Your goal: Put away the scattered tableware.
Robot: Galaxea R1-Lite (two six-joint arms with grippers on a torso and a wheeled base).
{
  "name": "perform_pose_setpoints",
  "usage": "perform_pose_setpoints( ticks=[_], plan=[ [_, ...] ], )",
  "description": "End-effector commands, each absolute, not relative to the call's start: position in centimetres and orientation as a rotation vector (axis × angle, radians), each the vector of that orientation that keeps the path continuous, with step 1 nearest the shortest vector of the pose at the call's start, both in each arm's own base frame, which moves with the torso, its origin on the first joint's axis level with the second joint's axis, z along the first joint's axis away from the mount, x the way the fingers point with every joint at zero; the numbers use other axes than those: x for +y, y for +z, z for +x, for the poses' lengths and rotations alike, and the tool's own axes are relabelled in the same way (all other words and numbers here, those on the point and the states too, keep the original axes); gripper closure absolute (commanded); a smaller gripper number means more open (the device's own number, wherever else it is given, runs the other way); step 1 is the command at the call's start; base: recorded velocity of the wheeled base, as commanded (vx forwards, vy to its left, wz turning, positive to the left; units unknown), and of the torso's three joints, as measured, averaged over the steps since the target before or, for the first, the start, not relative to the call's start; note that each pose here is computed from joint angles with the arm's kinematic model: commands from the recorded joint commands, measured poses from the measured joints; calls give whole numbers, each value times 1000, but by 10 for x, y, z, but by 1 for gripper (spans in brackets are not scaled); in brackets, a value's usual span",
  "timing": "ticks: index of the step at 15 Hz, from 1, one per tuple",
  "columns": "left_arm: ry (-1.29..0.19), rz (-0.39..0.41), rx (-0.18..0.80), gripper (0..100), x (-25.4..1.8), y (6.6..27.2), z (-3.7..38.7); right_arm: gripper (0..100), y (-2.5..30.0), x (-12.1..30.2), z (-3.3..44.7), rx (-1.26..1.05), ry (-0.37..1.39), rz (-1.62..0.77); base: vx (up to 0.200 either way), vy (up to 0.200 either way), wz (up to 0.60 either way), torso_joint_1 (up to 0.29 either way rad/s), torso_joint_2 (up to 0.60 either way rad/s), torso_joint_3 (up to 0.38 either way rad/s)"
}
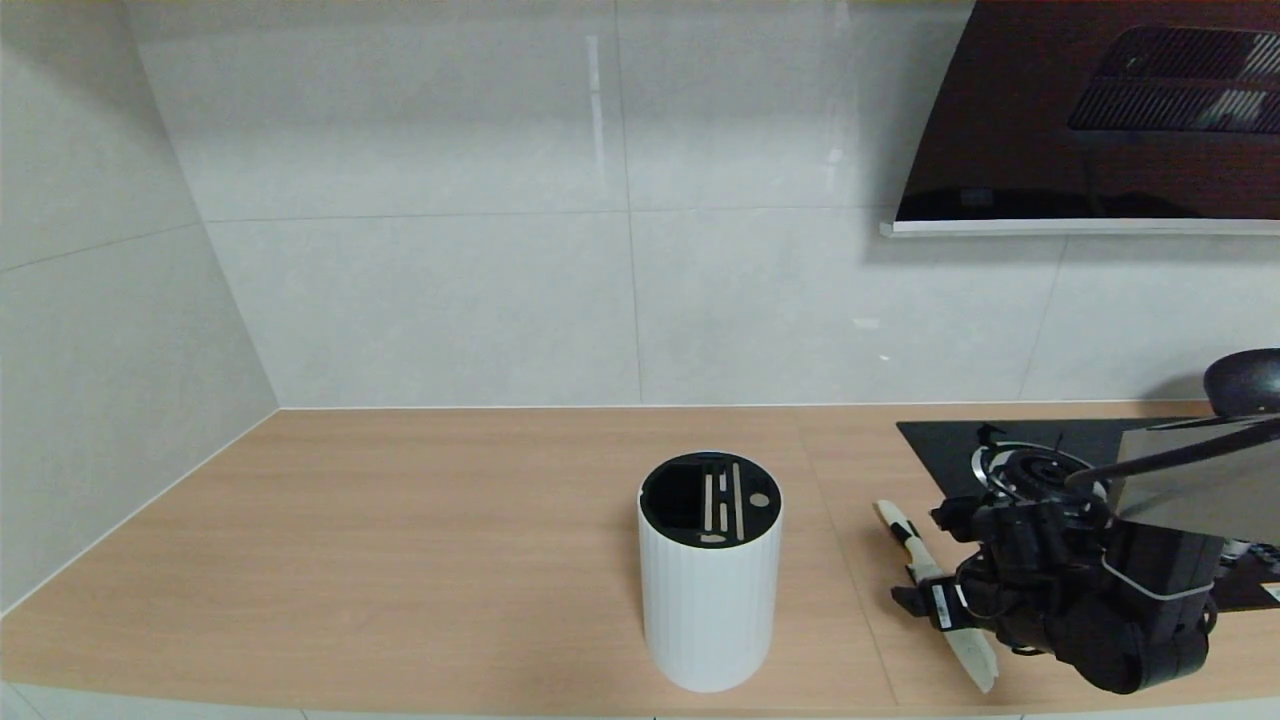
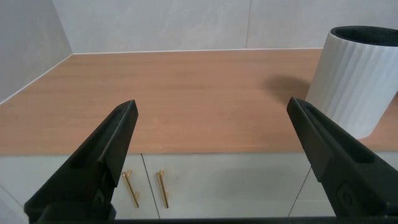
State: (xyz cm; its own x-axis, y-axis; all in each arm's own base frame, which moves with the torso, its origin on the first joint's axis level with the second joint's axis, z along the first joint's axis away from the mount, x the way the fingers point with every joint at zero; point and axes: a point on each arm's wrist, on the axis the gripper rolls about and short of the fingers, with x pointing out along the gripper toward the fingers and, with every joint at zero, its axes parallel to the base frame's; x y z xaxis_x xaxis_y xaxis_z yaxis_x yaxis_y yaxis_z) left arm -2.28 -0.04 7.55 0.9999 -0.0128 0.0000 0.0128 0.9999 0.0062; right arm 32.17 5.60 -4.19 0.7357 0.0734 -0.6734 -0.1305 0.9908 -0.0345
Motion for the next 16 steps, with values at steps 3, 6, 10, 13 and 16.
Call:
perform_pose_setpoints(
  ticks=[3,6,10,13,16],
  plan=[
    [-12,6,0,0,0,75,-23,0,-53,56,333,735,104,-77,0,0,0,0,0,0],
    [-12,6,0,0,0,75,-23,0,-55,53,340,722,90,-64,0,0,0,0,0,0],
    [-12,6,0,0,0,75,-23,0,-58,52,344,719,84,-59,0,0,0,0,0,0],
    [-12,6,0,0,0,75,-23,0,-58,52,344,721,83,-59,0,0,0,0,0,0],
    [-12,6,0,0,0,75,-23,100,-59,52,344,722,84,-60,0,0,0,0,0,0]
  ],
)
